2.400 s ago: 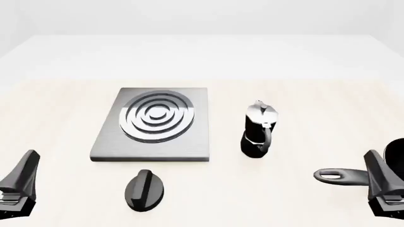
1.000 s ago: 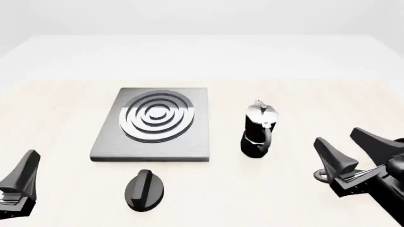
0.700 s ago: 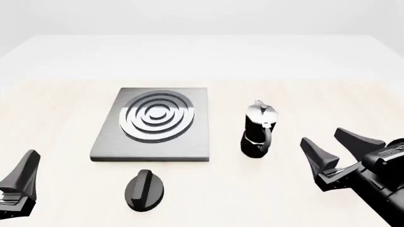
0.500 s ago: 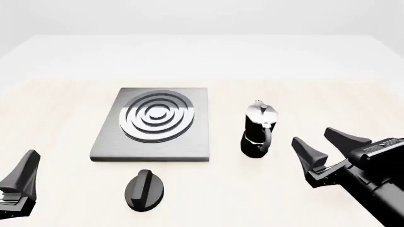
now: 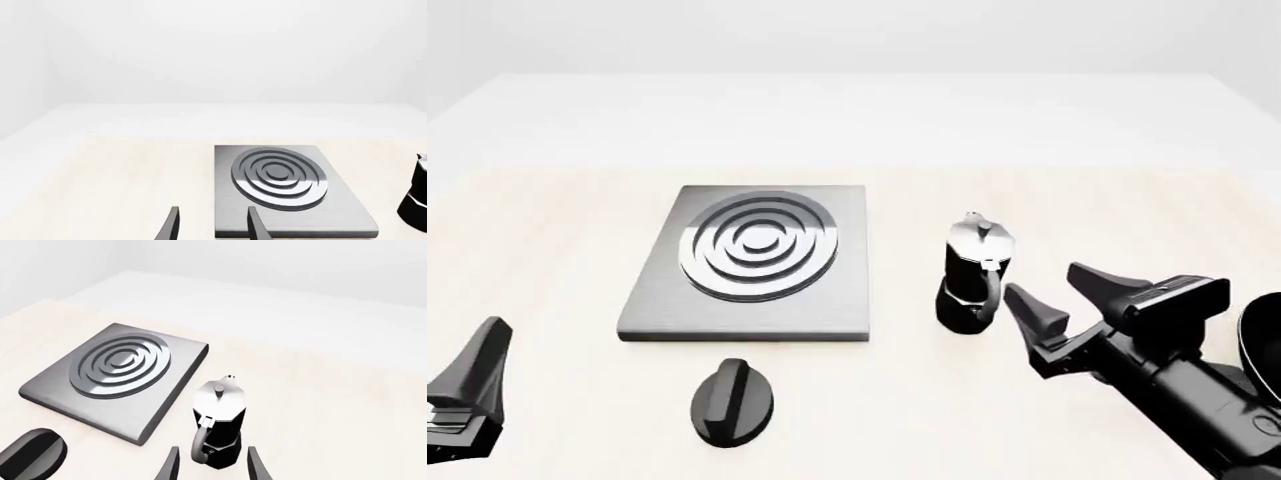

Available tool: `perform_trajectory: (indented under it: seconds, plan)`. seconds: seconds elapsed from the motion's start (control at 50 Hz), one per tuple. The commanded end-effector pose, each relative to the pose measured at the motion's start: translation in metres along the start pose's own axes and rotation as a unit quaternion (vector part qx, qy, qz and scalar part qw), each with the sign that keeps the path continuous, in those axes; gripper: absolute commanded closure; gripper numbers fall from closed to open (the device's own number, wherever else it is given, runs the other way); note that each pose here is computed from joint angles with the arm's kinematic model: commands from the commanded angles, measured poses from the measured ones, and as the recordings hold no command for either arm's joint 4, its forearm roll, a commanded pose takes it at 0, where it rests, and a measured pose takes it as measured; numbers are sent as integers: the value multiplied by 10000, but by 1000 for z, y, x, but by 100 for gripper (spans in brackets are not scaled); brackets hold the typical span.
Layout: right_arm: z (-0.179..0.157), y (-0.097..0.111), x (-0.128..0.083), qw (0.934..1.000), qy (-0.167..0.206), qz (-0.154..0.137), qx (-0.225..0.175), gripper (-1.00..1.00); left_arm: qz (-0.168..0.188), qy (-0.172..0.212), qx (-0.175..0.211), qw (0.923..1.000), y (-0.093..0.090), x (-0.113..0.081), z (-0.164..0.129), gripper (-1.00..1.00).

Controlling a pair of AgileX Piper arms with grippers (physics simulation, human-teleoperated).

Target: Put the moka pot on the stove.

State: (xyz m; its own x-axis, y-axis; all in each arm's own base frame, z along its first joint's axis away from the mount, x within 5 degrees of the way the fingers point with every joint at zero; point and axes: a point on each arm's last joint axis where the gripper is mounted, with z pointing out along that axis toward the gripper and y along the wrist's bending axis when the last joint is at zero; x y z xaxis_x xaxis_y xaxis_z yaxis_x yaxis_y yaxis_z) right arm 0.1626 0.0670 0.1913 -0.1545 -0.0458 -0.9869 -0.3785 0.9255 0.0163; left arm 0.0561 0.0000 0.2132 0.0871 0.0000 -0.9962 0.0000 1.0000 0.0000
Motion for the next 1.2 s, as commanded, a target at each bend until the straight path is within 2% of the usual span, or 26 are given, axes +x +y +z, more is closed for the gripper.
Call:
perform_trajectory:
  seconds: [0.02,0.48,1.2]
  plan:
    - [12,2,3,10000,31,7,-52,-100,0,0,0,10000,0,0,0,-100]
    - [31,5,18,9997,198,70,-122,-100,0,0,0,10000,0,0,0,-100]
    - [42,7,41,9990,363,195,-164,-100,0,0,0,10000,0,0,0,-100]
